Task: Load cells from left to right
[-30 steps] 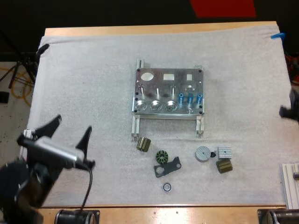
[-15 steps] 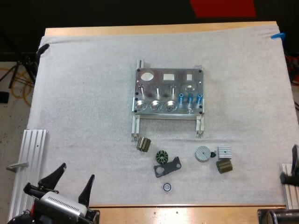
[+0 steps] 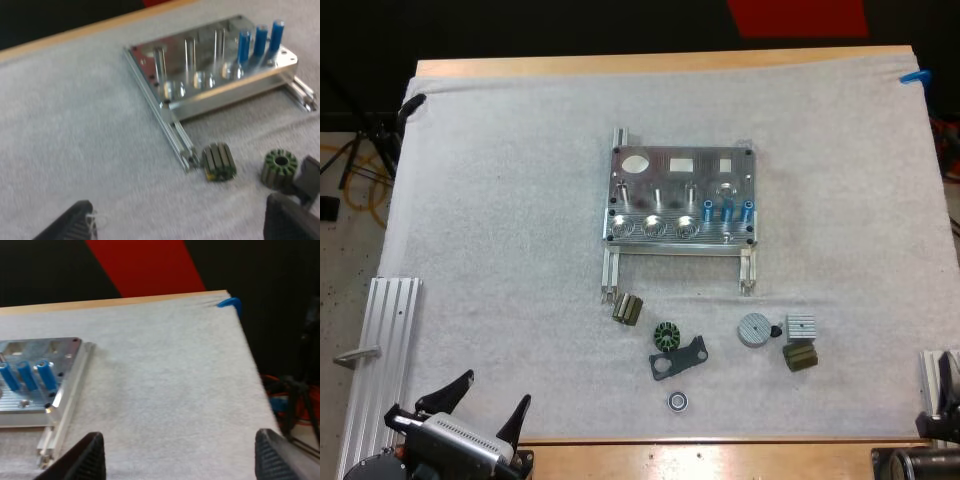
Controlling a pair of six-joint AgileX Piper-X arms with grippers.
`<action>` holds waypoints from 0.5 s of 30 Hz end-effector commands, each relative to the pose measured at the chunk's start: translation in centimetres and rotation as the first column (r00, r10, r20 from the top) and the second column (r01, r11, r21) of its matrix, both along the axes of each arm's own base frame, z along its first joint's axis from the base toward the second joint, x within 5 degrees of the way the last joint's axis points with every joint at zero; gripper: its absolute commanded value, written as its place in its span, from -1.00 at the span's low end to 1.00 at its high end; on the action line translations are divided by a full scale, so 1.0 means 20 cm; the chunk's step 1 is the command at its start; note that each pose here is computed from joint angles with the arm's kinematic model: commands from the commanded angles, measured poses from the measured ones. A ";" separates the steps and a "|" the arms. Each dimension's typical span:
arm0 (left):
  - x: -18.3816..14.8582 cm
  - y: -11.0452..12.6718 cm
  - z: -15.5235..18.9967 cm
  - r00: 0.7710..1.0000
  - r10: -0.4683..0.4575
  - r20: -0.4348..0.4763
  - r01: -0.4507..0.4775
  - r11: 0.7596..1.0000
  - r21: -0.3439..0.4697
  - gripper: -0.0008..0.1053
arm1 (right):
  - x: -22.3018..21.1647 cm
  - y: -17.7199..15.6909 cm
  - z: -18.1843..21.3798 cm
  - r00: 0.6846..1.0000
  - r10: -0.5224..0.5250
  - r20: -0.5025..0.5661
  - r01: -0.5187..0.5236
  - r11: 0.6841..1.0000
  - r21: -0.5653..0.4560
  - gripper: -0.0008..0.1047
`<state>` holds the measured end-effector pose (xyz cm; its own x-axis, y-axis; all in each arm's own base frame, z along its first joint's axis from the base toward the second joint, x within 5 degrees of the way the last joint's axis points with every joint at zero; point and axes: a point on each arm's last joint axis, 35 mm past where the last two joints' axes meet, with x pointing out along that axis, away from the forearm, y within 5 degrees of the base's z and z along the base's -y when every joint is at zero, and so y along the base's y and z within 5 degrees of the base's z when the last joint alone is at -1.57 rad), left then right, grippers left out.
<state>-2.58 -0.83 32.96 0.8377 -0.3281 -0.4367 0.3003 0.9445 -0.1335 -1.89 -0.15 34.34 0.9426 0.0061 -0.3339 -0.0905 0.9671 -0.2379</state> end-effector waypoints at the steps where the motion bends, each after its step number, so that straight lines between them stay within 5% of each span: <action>1: 0.04 0.00 0.02 0.999 -0.006 0.036 0.007 1.000 -0.013 0.28 | 0.04 0.01 0.00 1.000 0.018 0.009 -0.018 1.000 0.012 0.18; 8: 0.19 -0.01 -0.03 0.987 0.002 0.158 0.001 1.000 -0.017 0.28 | 0.16 0.01 -0.09 0.999 0.018 0.037 -0.018 1.000 0.012 0.18; 15: 0.27 -0.02 -0.14 0.994 0.001 0.111 0.000 1.000 -0.014 0.28 | 0.23 0.01 -0.19 1.000 0.029 0.001 -0.029 0.999 0.024 0.18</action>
